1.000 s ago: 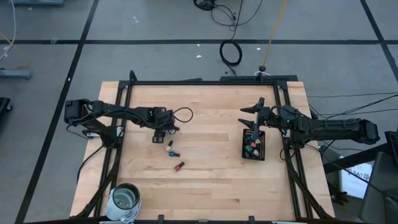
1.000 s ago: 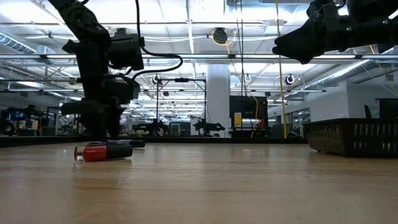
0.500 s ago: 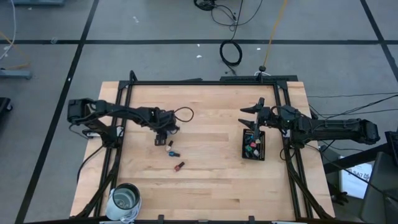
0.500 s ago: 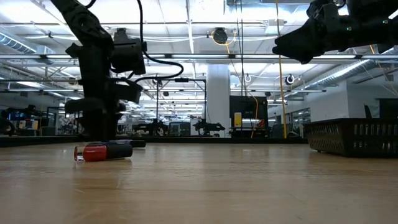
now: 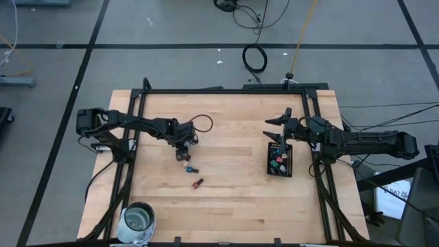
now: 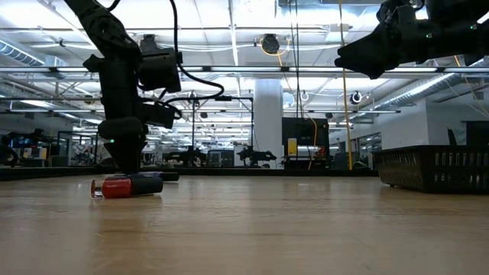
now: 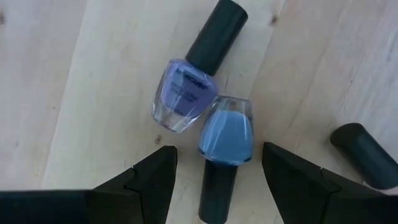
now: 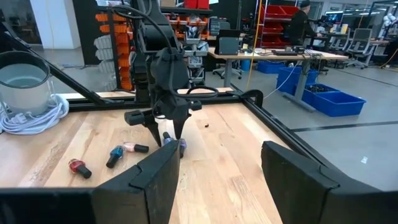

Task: Pick & Place Nail Polish
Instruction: Put the light blue nail polish into the black basket

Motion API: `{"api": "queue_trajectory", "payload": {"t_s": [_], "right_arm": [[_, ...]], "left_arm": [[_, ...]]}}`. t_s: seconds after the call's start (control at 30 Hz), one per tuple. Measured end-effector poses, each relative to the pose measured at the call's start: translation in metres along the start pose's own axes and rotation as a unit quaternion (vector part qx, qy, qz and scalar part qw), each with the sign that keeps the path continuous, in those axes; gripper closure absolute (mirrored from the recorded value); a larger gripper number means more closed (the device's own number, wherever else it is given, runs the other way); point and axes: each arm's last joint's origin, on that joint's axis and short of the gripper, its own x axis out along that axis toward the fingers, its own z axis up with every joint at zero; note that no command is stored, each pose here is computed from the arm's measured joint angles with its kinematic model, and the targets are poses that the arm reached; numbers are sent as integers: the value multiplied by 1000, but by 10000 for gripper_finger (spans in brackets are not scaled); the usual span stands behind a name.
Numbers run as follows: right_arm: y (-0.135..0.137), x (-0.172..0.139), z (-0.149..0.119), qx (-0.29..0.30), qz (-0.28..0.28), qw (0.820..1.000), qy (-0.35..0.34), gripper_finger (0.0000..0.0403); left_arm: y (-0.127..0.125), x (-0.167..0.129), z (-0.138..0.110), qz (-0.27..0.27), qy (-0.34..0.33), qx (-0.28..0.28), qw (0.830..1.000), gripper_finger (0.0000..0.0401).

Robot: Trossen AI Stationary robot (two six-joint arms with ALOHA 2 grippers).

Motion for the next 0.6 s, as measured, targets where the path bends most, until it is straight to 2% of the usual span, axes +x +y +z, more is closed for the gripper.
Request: {"api": "queue_trajectory", "payload": {"t_s": [0.23, 0.6], "right_arm": [[0, 0, 0, 3, 0, 1000, 0, 191], [0, 0, 0, 6, 0, 1000, 0, 191]], "left_arm": [[0, 0, -4, -1, 23, 20, 1000, 162], [0, -1, -9, -17, 46, 11, 999, 162]]}}
